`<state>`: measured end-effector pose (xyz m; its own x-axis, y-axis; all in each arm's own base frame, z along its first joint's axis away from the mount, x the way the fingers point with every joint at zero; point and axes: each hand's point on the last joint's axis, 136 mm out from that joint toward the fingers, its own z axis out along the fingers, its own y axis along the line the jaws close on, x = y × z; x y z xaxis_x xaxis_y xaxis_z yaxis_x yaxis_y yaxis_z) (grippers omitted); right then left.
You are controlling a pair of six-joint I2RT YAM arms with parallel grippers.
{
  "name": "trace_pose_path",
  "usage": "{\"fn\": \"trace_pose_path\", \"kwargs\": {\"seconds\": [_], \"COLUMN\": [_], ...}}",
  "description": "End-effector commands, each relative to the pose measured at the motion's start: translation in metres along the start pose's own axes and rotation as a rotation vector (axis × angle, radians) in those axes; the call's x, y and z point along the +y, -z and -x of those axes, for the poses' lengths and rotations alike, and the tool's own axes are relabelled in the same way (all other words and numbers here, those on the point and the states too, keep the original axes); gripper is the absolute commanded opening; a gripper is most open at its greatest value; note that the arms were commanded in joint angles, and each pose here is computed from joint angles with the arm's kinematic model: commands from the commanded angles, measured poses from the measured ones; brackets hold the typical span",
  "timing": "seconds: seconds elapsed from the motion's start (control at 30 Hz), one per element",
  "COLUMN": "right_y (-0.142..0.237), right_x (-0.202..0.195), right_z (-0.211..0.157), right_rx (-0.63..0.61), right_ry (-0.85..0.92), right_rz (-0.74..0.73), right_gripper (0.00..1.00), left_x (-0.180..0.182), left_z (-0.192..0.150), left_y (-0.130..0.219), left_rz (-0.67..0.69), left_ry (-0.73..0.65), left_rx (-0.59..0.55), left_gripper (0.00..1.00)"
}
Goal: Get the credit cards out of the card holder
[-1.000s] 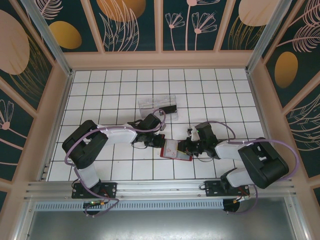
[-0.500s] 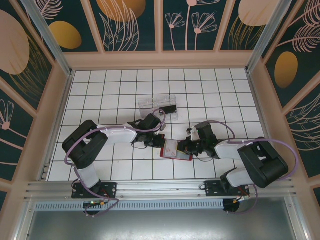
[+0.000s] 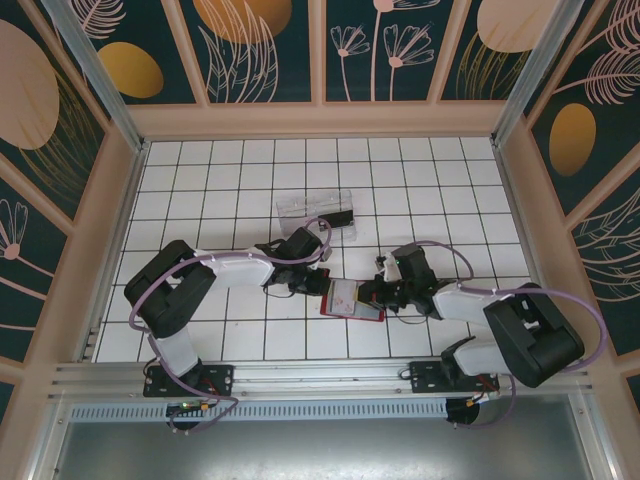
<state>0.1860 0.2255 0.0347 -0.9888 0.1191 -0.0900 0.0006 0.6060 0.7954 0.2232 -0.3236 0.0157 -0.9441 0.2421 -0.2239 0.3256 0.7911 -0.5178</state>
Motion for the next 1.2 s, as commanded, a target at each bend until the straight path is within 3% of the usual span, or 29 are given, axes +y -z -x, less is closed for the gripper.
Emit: {"fn": "trace_pose_path", "kwargs": {"seconds": [0.0, 0.27, 0.57, 0.83, 1.17], "right_y": [0.006, 0.009, 0.008, 0.008, 0.009], "right_x": [-0.012, -0.024, -0.031, -0.026, -0.023], "right_z": [-0.003, -0.004, -0.004, -0.002, 0.0], "right_rx": [-0.008, -0.014, -0.008, -0.012, -0.012], "right_ry": [-0.003, -0.019, -0.022, -0.016, -0.015], "right_rz": [-0.045, -0.091, -0.128, -0.112, -0.104], "right_gripper": [0.06, 0.06, 0.04, 0.04, 0.05], "left_x": [0.023, 0.014, -0.03, -0.066, -0.043], "left_z": [-0.024, -0.015, 0.004, 0.006, -0.012], "left_y": [-0.005, 0.003, 0.032, 0.025, -0.003], "left_rz": [0.096, 0.087, -0.042, -0.112, -0.055], "left_ry": [0.024, 0.018, 0.012, -0.013, 0.012], "left_rx": [0.085, 0.056, -0.011, 0.0, 0.064], "left_gripper": [0.0, 0.0, 0.0, 0.0, 0.0]}}
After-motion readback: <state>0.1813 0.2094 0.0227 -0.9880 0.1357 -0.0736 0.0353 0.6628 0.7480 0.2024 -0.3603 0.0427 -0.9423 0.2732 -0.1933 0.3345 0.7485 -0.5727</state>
